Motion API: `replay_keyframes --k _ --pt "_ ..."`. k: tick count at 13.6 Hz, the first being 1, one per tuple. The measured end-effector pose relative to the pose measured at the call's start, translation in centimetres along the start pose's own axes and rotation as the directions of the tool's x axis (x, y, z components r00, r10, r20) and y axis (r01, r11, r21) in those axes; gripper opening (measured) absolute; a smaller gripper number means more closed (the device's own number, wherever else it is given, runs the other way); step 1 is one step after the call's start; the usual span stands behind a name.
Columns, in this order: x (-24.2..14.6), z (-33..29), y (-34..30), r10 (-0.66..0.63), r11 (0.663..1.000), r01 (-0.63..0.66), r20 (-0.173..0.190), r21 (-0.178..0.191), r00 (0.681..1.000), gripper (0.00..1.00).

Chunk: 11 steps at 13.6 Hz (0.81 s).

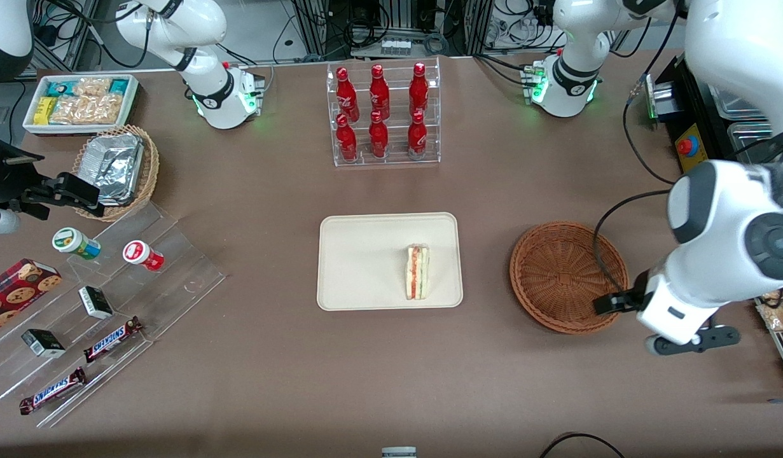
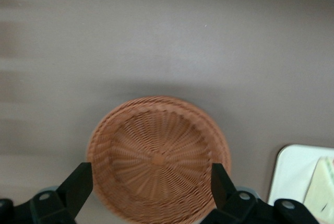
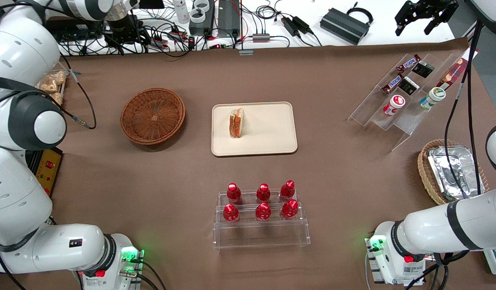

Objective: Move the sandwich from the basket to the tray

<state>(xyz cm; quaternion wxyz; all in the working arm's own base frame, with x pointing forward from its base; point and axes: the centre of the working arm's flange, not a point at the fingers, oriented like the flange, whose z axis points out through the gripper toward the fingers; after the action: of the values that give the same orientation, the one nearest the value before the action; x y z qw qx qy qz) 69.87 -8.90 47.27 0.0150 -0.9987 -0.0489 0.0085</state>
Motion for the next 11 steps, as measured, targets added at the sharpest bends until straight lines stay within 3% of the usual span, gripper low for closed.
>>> replay_keyframes --k 4,7,11 --pt "-2.3 -3.6 -1.8 0.062 0.997 -0.064 0.059 0.031 0.996 1.00" --pt "-4.5 -6.8 -3.2 0.180 0.982 -0.185 0.108 0.041 0.978 1.00" --pt "-7.2 -11.3 -6.0 0.151 0.986 -0.157 0.110 0.047 0.982 1.00"
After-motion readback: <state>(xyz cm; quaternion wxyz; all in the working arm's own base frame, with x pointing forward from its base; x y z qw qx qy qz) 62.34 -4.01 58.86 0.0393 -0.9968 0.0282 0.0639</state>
